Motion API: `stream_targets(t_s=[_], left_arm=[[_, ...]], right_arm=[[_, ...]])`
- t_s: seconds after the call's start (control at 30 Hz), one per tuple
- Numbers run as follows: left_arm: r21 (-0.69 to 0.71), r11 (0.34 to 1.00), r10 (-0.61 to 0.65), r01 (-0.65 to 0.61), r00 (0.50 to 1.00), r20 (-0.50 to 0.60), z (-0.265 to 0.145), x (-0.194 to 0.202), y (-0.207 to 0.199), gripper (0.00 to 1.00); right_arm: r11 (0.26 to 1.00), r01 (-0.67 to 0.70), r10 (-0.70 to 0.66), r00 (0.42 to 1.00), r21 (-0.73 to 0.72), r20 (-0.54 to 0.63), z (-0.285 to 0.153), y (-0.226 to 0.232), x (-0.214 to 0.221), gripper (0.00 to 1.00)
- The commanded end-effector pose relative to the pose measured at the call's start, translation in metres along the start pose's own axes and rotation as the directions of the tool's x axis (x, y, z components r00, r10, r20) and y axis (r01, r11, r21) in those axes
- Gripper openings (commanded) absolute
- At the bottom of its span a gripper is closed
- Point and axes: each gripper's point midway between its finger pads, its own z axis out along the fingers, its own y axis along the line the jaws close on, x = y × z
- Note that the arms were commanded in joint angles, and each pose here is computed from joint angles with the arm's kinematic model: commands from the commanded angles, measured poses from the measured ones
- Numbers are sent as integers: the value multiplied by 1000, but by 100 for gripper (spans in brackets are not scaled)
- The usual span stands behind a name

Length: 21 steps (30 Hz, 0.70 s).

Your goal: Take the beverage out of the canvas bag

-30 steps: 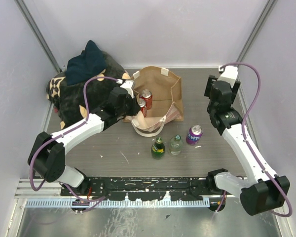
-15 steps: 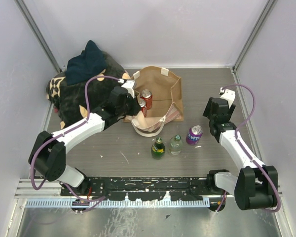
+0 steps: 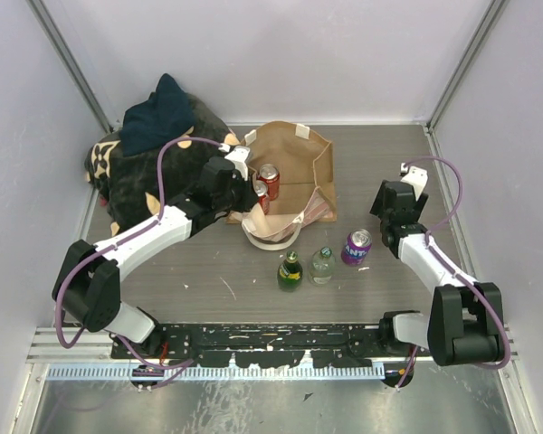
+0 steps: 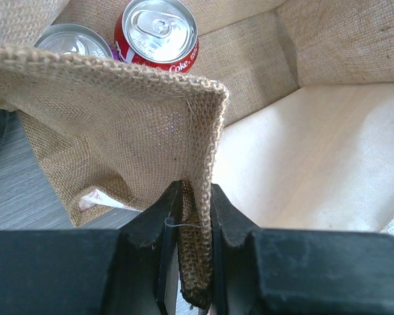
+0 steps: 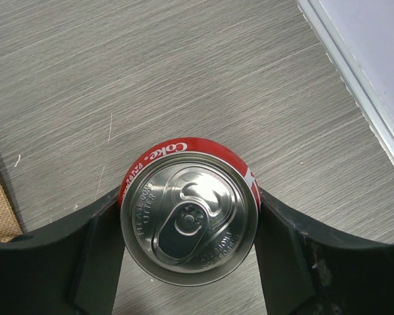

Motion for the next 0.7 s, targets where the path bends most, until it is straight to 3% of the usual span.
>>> stream_targets(t_s=[0.0,0.33,0.37,0.4,0.47,0.5,0.67], left_arm=[[-23,999,19,-22,996,-88,-2,26,10,19],[-30,999,24,-26,998,-58,-2,14,10,20],[-31,999,25,-26,998,-55,-3,13,10,21],[-33,999,25,-26,998,-52,-2,12,10,22],[-34,999,26,-28,998,-52,-2,13,10,25],[-34,999,27,-29,998,-54,-2,13,11,26],[-35,999,30,-32,998,-57,-1,15,12,28]], right_arm=[[993,-112,114,985,-22,127,8,11,-37,1],[991,-127,129,990,-34,64,17,18,-18,3],[992,-123,124,991,-30,56,16,16,-13,9],[992,-121,122,991,-25,52,15,14,-10,29],[992,-127,127,991,-8,48,13,9,-6,78],[991,-131,131,990,5,47,12,6,-4,97],[991,-127,125,990,28,70,2,-1,-16,100]])
